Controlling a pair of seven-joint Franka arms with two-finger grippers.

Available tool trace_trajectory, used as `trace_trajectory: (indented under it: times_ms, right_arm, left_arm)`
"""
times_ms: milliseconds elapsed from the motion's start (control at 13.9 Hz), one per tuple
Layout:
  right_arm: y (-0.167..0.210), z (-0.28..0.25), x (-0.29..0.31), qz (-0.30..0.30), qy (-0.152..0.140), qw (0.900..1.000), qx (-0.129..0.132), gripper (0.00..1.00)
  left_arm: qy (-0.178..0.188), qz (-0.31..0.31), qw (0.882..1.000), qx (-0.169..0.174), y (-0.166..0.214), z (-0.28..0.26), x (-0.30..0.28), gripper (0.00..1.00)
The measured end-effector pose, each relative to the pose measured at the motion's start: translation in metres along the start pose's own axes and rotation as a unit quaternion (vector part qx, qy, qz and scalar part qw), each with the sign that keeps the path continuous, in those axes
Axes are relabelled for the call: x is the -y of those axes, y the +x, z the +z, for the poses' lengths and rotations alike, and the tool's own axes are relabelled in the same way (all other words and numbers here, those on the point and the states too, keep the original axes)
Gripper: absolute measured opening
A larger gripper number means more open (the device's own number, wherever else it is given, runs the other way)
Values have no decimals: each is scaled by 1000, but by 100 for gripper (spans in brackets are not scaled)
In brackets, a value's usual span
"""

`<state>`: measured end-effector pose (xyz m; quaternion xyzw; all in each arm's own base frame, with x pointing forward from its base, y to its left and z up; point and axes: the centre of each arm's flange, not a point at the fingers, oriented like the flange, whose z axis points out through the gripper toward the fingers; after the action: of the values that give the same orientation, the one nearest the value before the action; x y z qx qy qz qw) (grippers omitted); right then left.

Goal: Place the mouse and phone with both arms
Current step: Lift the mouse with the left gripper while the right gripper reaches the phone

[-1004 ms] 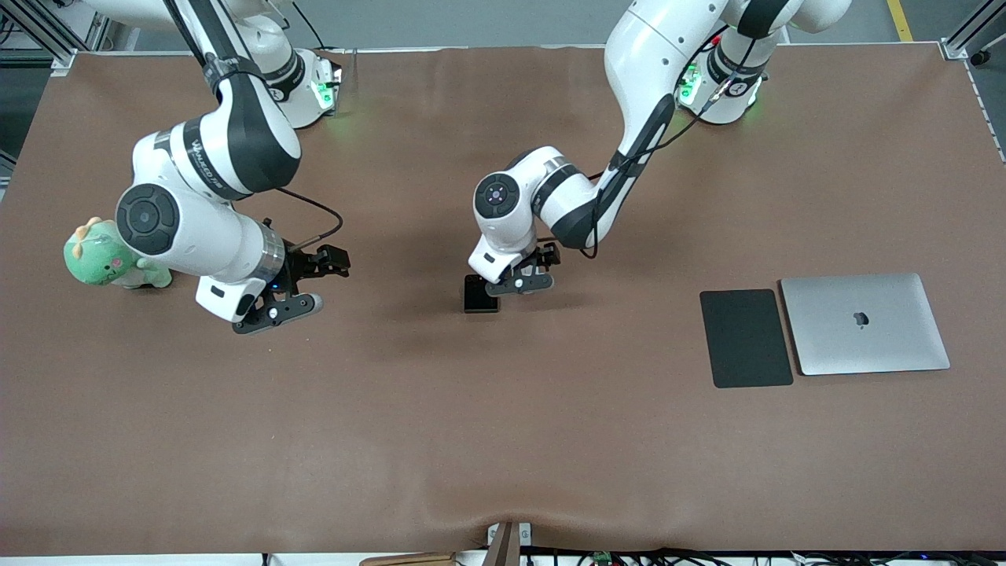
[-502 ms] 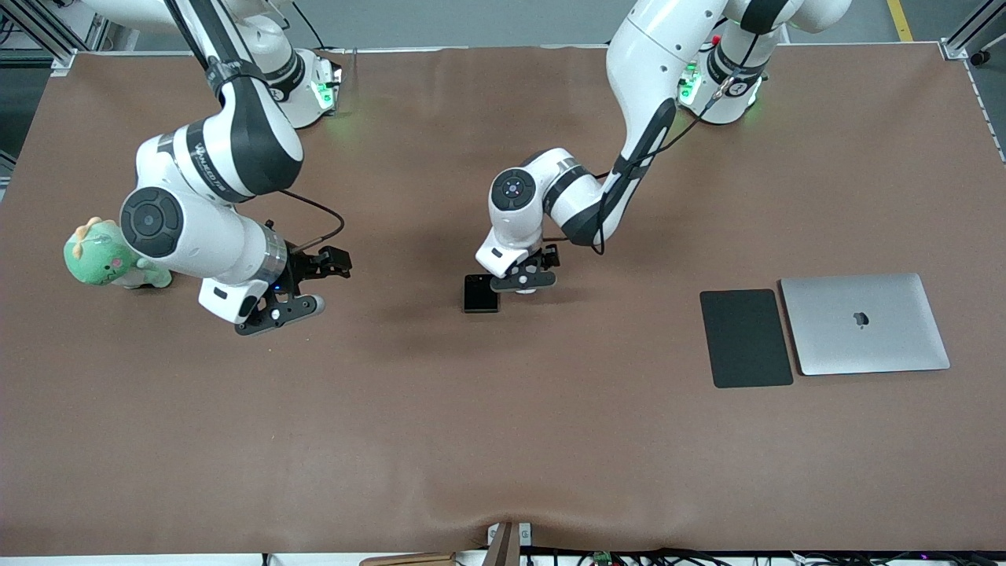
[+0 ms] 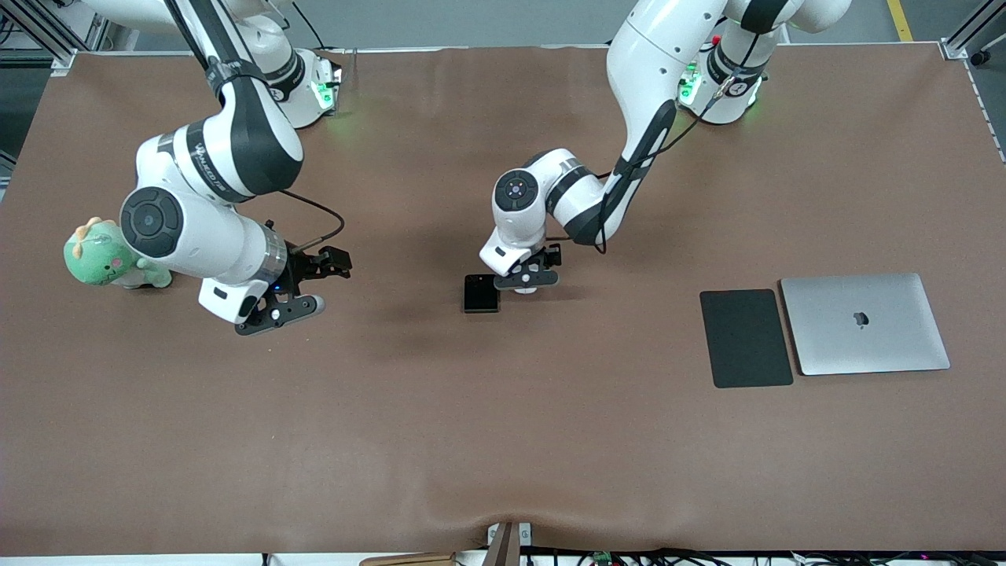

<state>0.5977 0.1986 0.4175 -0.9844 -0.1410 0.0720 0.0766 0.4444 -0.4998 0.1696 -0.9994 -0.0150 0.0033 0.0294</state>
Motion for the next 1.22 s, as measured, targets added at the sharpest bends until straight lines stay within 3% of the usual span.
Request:
trace_trajectory:
  times_ms: [143, 646, 933, 1220]
  right_arm:
    - [0, 0, 0, 0, 0, 1000, -2, 100]
    - [4, 8, 6, 3, -1, 1000, -8, 100]
    - [23, 49, 51, 34, -4, 999, -35, 100]
    - [35, 94, 118, 66, -5, 997, -42, 100]
  left_arm:
    - [-2, 3, 1000, -2, 1, -4, 0, 61]
    - [-8, 15, 1000, -20, 52, -89, 45, 61]
    - [-4, 14, 1000, -25, 115, -145, 136, 61]
    - [9, 11, 1000, -6, 166, -151, 253, 61]
